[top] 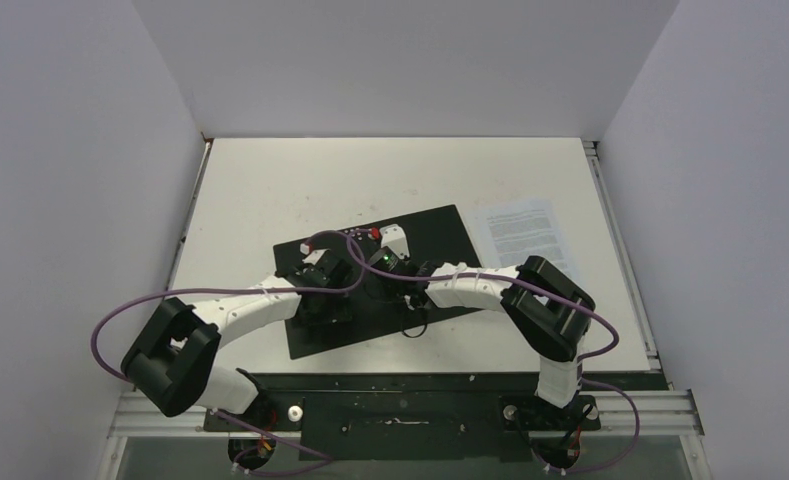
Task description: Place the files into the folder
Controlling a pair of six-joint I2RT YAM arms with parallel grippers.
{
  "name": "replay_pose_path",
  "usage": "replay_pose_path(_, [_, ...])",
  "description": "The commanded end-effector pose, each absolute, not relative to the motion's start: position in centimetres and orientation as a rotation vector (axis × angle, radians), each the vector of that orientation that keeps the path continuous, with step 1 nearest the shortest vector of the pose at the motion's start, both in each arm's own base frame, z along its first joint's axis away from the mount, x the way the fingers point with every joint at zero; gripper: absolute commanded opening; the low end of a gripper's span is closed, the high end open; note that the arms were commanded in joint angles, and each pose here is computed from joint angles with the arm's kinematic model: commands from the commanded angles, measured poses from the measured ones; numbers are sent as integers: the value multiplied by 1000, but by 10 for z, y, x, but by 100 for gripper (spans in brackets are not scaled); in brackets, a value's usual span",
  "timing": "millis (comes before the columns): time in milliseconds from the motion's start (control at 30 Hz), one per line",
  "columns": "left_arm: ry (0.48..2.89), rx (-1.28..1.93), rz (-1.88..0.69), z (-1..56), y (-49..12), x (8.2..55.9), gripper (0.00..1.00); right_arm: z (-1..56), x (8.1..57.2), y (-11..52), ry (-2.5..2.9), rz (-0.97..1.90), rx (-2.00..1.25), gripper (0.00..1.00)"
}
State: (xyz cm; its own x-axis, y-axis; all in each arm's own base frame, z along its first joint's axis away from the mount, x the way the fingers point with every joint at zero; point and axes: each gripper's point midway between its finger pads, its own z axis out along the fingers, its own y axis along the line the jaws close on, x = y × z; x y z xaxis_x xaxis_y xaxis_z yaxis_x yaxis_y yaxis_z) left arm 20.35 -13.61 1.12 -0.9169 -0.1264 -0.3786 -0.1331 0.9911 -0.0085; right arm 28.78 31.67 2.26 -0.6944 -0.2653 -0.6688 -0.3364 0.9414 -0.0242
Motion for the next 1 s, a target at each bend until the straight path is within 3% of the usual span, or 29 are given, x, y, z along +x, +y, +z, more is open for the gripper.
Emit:
replay_pose_path(0, [2812, -185, 73, -16, -130, 189, 76, -17, 268, 265, 2501, -95, -438, 5])
replay_pose_path(967, [2818, -183, 85, -19, -129, 188, 76, 15, 287, 272, 2442, 3, -313, 5])
